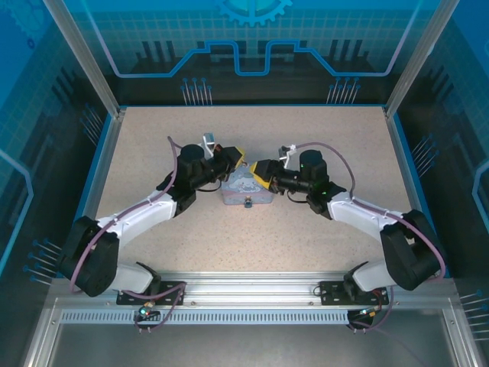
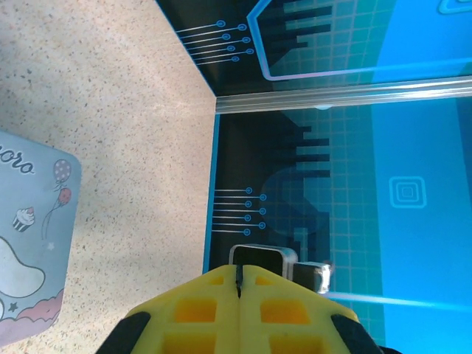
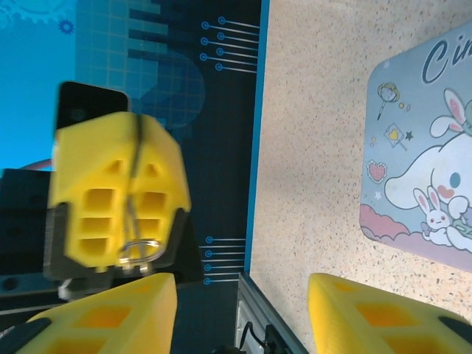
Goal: Unlock a padlock with a key
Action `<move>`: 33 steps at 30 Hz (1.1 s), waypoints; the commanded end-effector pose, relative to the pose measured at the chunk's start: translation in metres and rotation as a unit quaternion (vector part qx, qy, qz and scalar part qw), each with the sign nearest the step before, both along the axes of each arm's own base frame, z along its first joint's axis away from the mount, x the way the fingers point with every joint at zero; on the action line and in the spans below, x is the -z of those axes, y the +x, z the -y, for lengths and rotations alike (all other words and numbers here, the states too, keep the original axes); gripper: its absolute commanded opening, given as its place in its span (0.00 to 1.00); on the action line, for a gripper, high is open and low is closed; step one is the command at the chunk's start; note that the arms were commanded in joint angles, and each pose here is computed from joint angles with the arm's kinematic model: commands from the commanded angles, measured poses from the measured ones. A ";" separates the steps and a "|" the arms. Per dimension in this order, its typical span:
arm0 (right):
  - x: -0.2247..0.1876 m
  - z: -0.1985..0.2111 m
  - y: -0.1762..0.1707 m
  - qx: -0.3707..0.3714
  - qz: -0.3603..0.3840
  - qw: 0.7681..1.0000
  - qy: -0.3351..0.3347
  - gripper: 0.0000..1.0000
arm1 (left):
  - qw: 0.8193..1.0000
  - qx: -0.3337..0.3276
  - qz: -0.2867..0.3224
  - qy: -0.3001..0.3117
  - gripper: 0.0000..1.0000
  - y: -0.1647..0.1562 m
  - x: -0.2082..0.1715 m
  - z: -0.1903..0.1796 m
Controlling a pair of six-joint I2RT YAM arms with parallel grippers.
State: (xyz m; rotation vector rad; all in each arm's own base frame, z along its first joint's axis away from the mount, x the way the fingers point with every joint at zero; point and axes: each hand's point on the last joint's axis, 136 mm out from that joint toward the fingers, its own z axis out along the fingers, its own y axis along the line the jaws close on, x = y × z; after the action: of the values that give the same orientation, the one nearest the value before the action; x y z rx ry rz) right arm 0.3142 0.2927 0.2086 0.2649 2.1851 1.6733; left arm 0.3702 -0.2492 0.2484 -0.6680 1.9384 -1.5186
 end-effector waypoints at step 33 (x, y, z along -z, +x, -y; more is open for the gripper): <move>-0.045 -0.015 0.006 -0.002 0.053 0.997 0.047 0.30 | 1.000 0.010 0.017 0.016 0.00 -0.001 -0.007 0.002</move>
State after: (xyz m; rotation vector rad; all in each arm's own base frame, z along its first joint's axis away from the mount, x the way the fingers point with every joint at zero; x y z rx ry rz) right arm 0.3152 0.2988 0.2334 0.2347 2.0986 1.7252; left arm 0.3688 -0.2485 0.2426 -0.6488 1.9698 -1.4811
